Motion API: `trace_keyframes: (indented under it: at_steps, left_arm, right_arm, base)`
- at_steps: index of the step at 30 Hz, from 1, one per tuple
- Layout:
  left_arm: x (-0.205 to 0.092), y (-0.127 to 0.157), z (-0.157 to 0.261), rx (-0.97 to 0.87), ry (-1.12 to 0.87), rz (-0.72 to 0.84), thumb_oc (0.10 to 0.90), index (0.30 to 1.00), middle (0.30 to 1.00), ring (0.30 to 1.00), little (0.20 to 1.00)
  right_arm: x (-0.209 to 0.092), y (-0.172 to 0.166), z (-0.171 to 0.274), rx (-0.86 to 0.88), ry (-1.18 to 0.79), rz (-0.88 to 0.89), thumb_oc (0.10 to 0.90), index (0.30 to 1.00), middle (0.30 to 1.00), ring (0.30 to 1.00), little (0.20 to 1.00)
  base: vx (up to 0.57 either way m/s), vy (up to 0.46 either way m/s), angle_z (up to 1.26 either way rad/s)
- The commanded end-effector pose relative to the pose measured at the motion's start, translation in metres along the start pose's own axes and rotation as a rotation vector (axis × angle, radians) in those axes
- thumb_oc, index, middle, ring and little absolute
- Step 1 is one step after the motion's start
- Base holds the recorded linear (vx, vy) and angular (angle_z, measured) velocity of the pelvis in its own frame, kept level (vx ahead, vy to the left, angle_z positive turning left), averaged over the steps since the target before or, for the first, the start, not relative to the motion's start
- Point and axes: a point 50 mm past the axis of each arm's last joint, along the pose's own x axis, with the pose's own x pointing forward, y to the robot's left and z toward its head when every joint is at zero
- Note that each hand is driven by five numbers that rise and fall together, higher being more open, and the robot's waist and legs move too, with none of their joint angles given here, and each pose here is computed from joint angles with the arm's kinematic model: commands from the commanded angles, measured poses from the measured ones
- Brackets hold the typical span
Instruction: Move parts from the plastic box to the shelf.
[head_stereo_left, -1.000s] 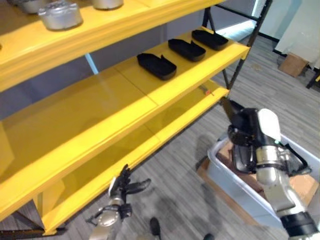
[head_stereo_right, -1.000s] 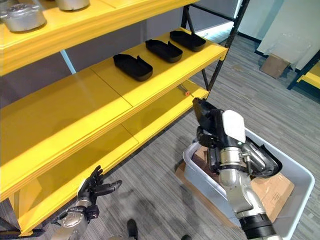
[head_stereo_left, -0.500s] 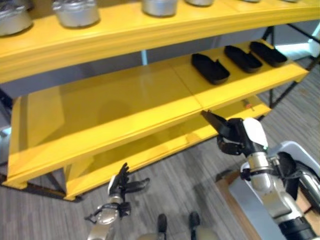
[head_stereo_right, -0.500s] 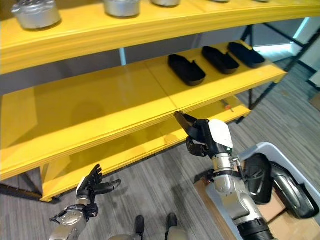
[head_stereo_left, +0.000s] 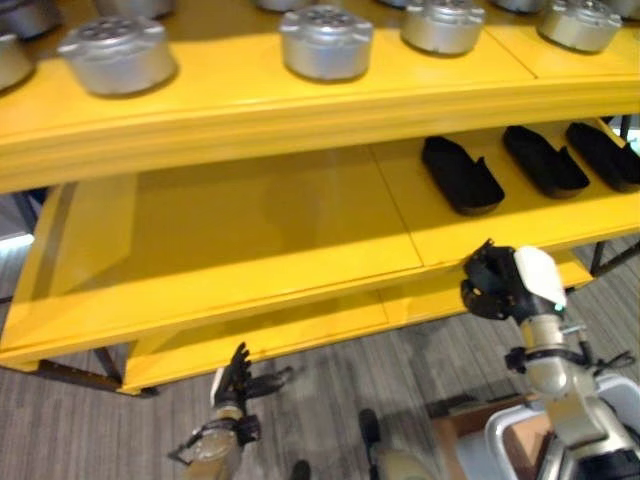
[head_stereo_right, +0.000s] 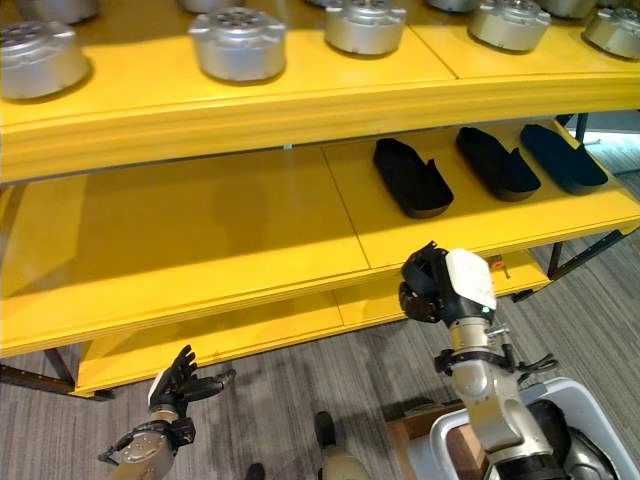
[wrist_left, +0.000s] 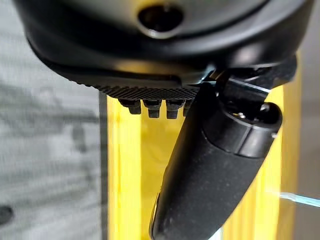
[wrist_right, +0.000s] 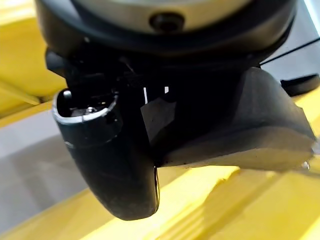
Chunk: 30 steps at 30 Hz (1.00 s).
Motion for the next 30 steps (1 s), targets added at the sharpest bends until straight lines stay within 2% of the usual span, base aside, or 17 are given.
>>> trace_keyframes:
  at_steps: [1,11,15,21,30]
  left_arm:
    - [0.002,0.001,0.039,0.015,-0.200,-0.050,0.900,1.000,1.000,1.000,1.000]
    - [-0.004,0.001,0.030,0.005,-0.170,-0.064,0.900,1.000,1.000,1.000,1.000]
    - [-0.004,0.000,0.030,0.020,-0.164,-0.079,0.900,1.000,1.000,1.000,1.000]
    - [0.000,-0.004,0.034,0.059,-0.174,-0.092,0.900,1.000,1.000,1.000,1.000]
    - [0.001,0.007,0.050,0.114,-0.239,-0.073,0.900,1.000,1.000,1.000,1.000]
  right_arm:
    - [0.028,-0.052,0.060,0.086,-0.343,-0.251,0.400,0.300,0.300,0.300,0.300]
    - [0.025,-0.058,0.080,0.130,-0.453,-0.251,0.400,0.300,0.300,0.300,0.300]
    - [0.022,-0.056,0.075,0.144,-0.424,-0.255,0.400,0.300,0.300,0.300,0.300]
    - [0.015,-0.054,0.065,0.140,-0.365,-0.263,0.400,0.300,0.300,0.300,0.300]
    - [0.008,-0.032,0.060,0.197,-0.296,-0.195,0.400,0.300,0.300,0.300,0.300]
  base:
    - [0.09,-0.170,0.37]
    - [0.07,-0.165,0.17]
    - [0.01,-0.045,0.29]
    - [0.05,0.140,0.59]
    - [0.13,0.241,-0.21]
